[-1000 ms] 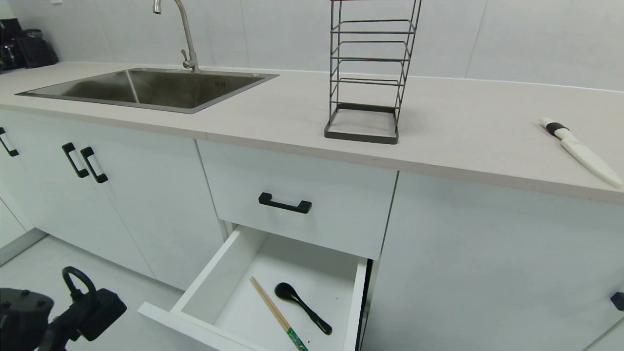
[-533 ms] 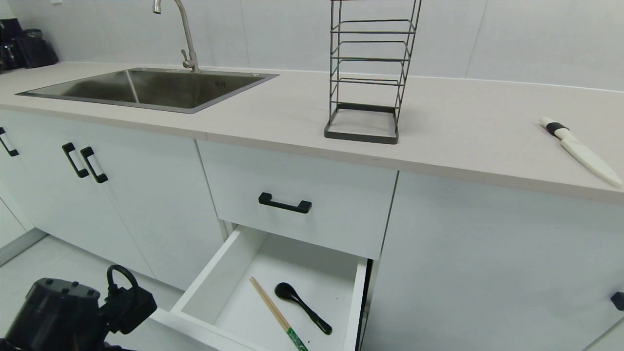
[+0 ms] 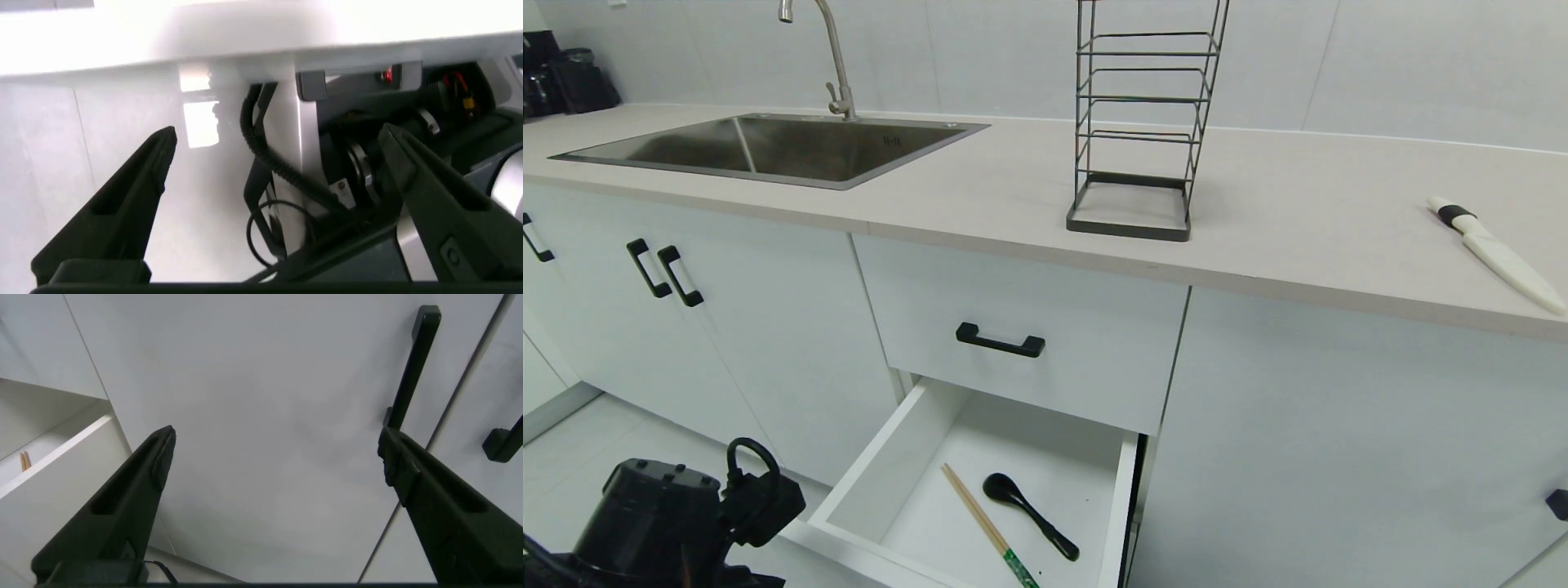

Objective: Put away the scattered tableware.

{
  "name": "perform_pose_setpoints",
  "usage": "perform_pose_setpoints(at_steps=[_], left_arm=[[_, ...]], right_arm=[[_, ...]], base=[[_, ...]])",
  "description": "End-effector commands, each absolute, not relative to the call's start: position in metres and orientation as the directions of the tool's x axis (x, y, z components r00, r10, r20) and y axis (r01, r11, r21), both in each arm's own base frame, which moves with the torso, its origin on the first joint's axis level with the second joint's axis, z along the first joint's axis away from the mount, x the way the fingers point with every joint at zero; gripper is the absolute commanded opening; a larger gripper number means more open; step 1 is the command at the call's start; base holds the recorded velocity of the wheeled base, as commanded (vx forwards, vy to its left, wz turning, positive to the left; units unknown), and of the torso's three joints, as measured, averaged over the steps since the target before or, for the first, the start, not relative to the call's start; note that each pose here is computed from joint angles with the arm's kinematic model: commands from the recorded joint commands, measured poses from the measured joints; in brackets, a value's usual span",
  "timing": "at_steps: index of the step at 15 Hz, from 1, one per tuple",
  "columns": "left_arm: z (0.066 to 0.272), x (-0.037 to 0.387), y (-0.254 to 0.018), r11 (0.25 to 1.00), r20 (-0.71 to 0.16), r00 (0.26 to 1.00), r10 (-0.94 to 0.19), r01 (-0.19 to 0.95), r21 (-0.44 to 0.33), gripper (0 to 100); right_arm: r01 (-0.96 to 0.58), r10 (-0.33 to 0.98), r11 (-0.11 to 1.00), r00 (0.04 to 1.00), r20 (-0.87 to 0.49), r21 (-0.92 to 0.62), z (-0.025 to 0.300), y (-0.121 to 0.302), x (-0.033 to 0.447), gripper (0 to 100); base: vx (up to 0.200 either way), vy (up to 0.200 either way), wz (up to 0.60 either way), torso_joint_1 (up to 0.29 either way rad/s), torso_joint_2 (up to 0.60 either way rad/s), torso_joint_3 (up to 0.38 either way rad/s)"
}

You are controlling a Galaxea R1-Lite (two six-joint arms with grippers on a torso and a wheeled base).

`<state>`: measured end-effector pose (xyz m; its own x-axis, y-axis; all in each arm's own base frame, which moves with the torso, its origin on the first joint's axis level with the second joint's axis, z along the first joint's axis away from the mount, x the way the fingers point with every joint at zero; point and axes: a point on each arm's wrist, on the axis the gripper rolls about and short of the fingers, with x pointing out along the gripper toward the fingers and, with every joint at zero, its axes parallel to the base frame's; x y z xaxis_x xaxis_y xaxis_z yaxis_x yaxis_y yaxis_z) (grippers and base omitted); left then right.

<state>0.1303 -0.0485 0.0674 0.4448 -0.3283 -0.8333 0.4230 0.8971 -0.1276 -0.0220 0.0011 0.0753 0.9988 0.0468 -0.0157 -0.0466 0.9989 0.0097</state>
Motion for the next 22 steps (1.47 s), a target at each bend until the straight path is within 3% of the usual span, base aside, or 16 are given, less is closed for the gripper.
perform_pose_setpoints(at_steps=[1,12,22], left_arm=[[0.064,0.137,-0.051,0.898,-0.835,0.442,-0.326,0.421,-0.128,100],[0.055,0.154,-0.056,0.903,-0.807,0.495,-0.321,0.418,-0.103,100],[0.04,0.183,-0.066,0.893,-0.716,0.601,-0.355,0.445,-0.069,100]], right_arm=[[-0.047,0.048,0.999,0.999,-0.018,0.01,0.075,0.001,-0.022,100],[-0.047,0.048,0.999,0.999,-0.02,0.01,0.075,0.001,-0.022,100],[-0.047,0.048,0.999,0.999,-0.018,0.01,0.075,0.001,-0.022,100]], base=[[0.0,0.0,0.0,0.0,0.0,0.0],[0.0,0.0,0.0,0.0,0.0,0.0],[0.0,0.0,0.0,0.0,0.0,0.0]])
